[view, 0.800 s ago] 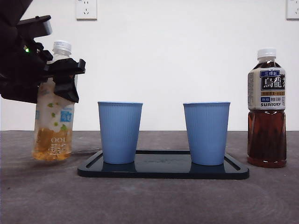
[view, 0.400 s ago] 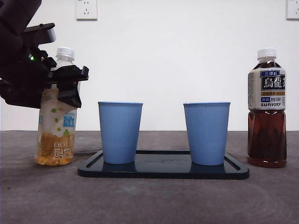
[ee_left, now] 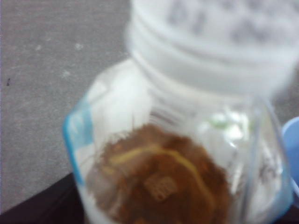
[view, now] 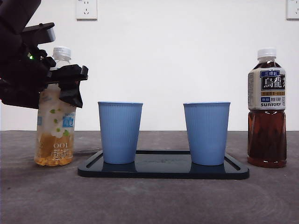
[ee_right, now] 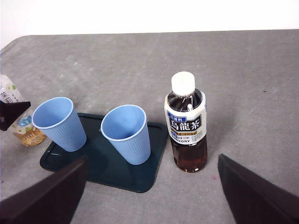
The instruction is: Pour the drink into the cup
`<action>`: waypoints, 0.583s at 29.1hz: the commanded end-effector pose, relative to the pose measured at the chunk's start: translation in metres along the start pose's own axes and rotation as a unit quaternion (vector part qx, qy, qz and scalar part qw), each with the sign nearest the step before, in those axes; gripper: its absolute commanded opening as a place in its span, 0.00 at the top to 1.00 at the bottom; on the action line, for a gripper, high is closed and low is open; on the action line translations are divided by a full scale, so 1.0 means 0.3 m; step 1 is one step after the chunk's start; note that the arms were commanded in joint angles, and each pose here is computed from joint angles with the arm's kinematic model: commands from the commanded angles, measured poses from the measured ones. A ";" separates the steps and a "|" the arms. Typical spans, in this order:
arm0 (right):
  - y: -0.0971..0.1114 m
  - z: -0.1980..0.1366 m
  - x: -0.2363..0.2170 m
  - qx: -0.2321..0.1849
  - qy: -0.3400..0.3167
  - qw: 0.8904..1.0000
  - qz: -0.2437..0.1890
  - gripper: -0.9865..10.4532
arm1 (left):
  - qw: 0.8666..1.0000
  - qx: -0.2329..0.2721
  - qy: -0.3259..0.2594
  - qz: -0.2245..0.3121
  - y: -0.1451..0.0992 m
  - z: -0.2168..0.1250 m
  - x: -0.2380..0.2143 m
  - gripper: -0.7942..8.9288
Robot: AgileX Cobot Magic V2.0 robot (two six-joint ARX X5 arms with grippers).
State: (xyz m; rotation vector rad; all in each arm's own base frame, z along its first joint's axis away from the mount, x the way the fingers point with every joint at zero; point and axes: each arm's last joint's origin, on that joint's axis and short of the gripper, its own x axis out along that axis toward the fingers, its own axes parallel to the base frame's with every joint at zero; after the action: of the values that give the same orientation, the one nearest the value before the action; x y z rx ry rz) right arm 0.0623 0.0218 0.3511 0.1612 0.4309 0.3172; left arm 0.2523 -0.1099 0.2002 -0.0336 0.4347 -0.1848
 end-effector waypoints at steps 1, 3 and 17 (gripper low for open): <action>0.004 0.012 -0.003 0.006 -0.006 1.000 0.003 0.53 | 1.000 -0.006 -0.027 -0.007 -0.009 0.035 -0.015 0.46; 0.004 0.012 -0.003 0.006 -0.006 1.000 0.003 0.53 | 1.000 -0.005 -0.025 -0.007 -0.008 0.038 -0.022 0.46; 0.004 0.011 -0.003 0.007 -0.006 1.000 0.004 0.53 | 0.998 -0.022 -0.057 -0.032 -0.002 0.123 -0.251 0.47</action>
State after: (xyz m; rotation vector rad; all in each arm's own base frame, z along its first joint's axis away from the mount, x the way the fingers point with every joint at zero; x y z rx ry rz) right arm 0.0623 0.0218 0.3511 0.1624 0.4312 0.3173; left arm 0.2028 -0.0958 0.2573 -0.0715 0.3393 -0.2284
